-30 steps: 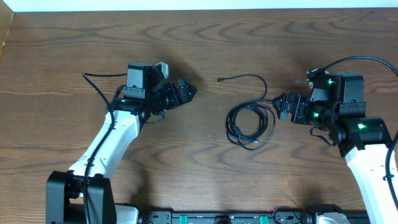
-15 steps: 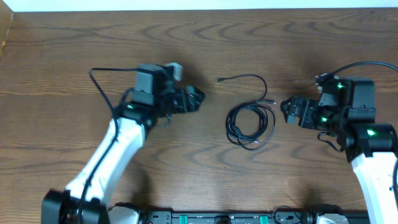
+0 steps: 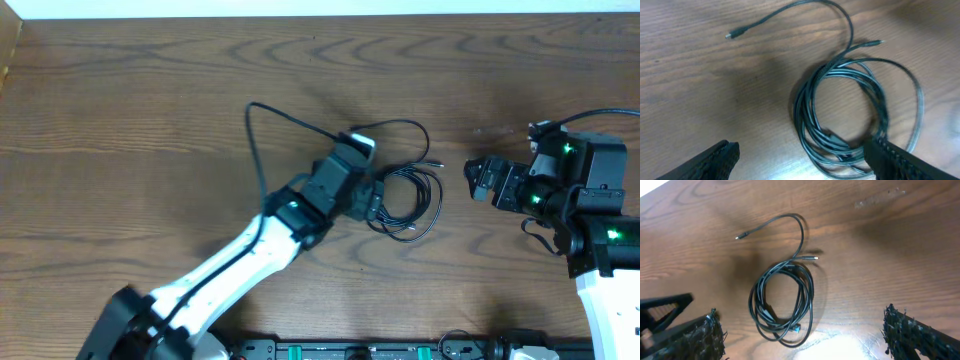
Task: Untangle cables
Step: 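Reach the left gripper down to grasp the black cable coil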
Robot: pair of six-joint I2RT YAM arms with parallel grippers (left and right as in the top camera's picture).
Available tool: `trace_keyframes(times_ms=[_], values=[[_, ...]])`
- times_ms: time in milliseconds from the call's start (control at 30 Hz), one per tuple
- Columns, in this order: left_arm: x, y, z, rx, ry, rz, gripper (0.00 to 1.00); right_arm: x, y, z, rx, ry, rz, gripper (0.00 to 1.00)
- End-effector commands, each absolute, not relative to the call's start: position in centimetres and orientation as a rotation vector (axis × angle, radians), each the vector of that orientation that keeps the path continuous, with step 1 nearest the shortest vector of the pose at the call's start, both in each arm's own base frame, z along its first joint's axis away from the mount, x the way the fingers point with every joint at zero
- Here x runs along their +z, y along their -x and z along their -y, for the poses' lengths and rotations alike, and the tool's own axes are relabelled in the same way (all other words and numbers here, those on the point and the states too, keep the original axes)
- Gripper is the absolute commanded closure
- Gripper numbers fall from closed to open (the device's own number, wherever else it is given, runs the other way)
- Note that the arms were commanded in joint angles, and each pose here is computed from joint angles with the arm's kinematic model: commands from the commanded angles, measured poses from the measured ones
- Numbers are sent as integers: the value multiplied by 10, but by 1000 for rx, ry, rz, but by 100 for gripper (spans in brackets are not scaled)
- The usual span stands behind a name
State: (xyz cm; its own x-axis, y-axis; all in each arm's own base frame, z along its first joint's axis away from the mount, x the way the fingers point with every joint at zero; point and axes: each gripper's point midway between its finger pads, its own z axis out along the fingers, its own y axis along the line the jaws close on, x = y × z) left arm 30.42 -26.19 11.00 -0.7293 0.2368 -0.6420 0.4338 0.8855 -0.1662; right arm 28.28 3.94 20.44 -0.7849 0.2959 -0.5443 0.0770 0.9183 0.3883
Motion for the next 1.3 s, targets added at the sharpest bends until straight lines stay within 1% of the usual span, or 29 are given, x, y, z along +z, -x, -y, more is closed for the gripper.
trace_keyframes(times_ms=[0,100,200,433,533,633,667,700,733,800,867,900,967,1067,1100,1167,1267], values=[[90,-318,259,-313,-450,-2424,13,204,-281,-37,463,-296,-2451,1],[72,-324,264,-317,-424,-2443,15,203,-279,-37,462,-299,-2461,1],[60,-326,266,-329,-365,-2470,22,203,-279,-37,462,-300,-2462,1],[36,-319,269,-383,-243,-2563,26,202,-279,-37,462,-300,-2463,1],[25,-311,275,-453,-173,-2623,39,202,-278,-37,462,-301,-2465,1],[14,-304,280,-523,-38,-2690,41,201,-277,-37,462,-302,-2469,1],[9,-302,280,-532,11,-2708,47,201,-277,-37,463,-302,-2470,1],[7,-301,280,-541,41,-2719,50,201,-277,-37,462,-303,-2470,1],[2,-297,281,-560,94,-2746,60,201,-277,-37,462,-303,-2472,1],[-1,-293,280,-558,141,-2769,66,200,-276,-37,463,-304,-2475,1],[-3,-291,278,-547,145,-2781,81,199,-275,-37,463,-306,-2483,1],[-3,-291,278,-544,146,-2782,92,198,-274,-37,463,-308,-2488,1],[-2,-292,277,-542,147,-2778,92,197,-272,-37,463,-312,-2499,1],[4,-296,276,-525,125,-2750,93,195,-269,-38,467,-316,-2512,9],[8,-297,276,-529,98,-2739,93,194,-268,-39,474,-314,-2516,9],[18,-301,276,-537,41,-2710,92,194,-265,-44,516,-316,-2527,10],[44,-304,279,-558,-87,-2638,92,196,-262,-58,635,-325,-2535,17]])
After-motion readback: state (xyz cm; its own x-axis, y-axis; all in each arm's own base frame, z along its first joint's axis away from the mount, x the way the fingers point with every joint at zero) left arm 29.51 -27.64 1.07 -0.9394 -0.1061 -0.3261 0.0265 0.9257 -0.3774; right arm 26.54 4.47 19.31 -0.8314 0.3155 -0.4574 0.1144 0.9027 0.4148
